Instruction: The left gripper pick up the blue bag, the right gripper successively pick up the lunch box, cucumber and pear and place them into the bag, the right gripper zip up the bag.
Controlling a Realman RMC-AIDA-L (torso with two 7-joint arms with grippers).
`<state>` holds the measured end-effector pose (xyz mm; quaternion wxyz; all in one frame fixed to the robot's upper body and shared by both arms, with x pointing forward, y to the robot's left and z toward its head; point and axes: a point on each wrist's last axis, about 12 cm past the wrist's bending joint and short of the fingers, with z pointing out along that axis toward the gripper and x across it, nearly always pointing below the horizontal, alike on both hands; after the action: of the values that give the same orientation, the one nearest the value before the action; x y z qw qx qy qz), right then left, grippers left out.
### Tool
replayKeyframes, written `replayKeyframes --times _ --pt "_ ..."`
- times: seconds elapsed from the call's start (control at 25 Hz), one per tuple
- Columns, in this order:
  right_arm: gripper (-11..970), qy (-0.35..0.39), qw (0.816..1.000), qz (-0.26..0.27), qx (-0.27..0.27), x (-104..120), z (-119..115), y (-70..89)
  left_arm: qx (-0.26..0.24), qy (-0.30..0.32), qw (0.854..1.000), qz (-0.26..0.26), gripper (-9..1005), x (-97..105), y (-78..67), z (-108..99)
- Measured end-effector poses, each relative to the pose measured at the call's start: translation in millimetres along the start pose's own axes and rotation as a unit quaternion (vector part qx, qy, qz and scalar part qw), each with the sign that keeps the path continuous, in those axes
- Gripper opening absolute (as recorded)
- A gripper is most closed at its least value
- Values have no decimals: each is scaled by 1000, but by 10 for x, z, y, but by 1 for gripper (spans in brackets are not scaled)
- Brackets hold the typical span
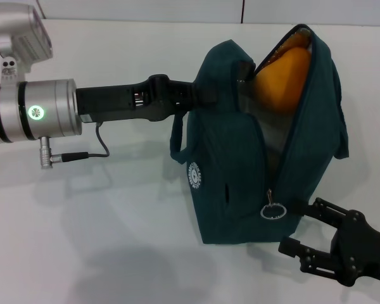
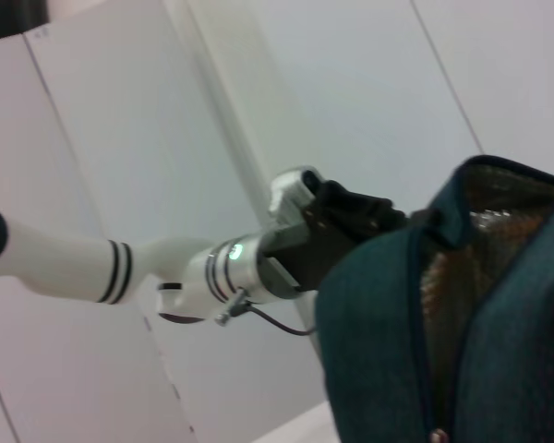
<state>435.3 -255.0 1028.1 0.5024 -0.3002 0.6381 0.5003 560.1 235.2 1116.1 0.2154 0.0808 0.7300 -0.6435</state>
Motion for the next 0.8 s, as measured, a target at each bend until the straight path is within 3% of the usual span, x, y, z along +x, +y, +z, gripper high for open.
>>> replayKeyframes --times 0.4,0.8 --pt "859 18 1000 -3 8 -10 90 -86 2 3 1000 -1 39 14 0 20" --pt "860 33 999 -6 -7 -19 191 -111 10 5 1000 -2 39 30 -14 45"
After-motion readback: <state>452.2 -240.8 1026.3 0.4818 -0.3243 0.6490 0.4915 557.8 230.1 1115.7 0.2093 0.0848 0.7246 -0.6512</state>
